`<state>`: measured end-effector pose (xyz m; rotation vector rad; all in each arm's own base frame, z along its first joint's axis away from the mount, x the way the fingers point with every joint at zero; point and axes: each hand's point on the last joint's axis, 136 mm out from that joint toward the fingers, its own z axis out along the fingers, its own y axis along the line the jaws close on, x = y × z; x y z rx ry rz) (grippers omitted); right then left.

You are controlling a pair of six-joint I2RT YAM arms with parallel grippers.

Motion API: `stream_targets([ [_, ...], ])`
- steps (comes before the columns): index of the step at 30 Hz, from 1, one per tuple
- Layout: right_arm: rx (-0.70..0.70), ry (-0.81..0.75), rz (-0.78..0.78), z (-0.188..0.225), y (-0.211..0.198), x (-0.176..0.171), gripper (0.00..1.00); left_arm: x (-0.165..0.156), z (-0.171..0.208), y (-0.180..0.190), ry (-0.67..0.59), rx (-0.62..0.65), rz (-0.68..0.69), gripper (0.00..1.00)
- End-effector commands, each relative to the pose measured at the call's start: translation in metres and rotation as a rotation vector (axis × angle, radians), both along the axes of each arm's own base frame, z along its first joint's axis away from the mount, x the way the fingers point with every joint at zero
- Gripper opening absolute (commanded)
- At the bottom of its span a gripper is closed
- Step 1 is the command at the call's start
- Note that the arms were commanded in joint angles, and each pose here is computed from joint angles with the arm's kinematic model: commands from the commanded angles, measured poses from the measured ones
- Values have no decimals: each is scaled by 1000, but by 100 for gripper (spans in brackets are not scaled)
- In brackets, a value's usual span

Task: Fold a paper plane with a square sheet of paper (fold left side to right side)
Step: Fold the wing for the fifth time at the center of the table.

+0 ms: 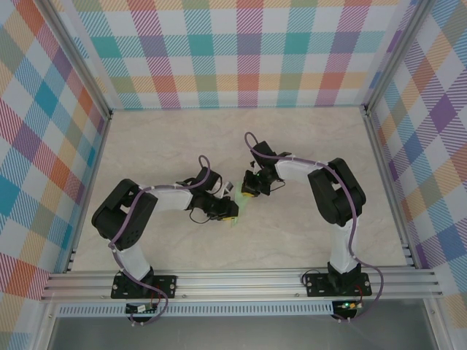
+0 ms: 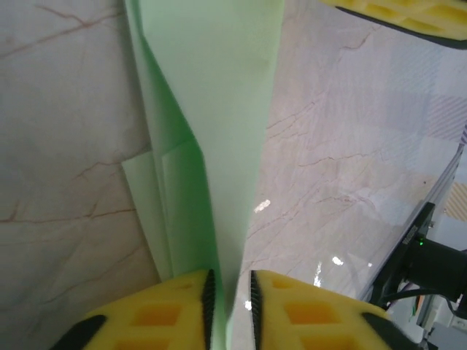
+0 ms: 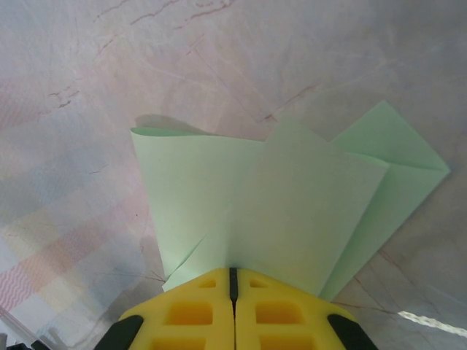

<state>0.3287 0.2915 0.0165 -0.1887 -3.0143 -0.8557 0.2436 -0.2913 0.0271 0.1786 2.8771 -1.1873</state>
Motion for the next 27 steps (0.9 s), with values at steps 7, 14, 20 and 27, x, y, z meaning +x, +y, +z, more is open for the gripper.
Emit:
stream_targets([
  [7, -2, -106, -55, 34, -29, 19, 27, 12, 8, -8, -41, -12, 19, 2],
  [14, -8, -110, -97, 36, -47, 23, 47, 15, 15, -13, -41, -44, 25, 1],
  [20, 73, -95, -96, 34, -31, 30, 57, 15, 16, -15, -35, -52, 25, 1],
  [27, 140, -79, -86, 35, -14, 39, 66, 15, 15, -15, -31, -55, 25, 1],
])
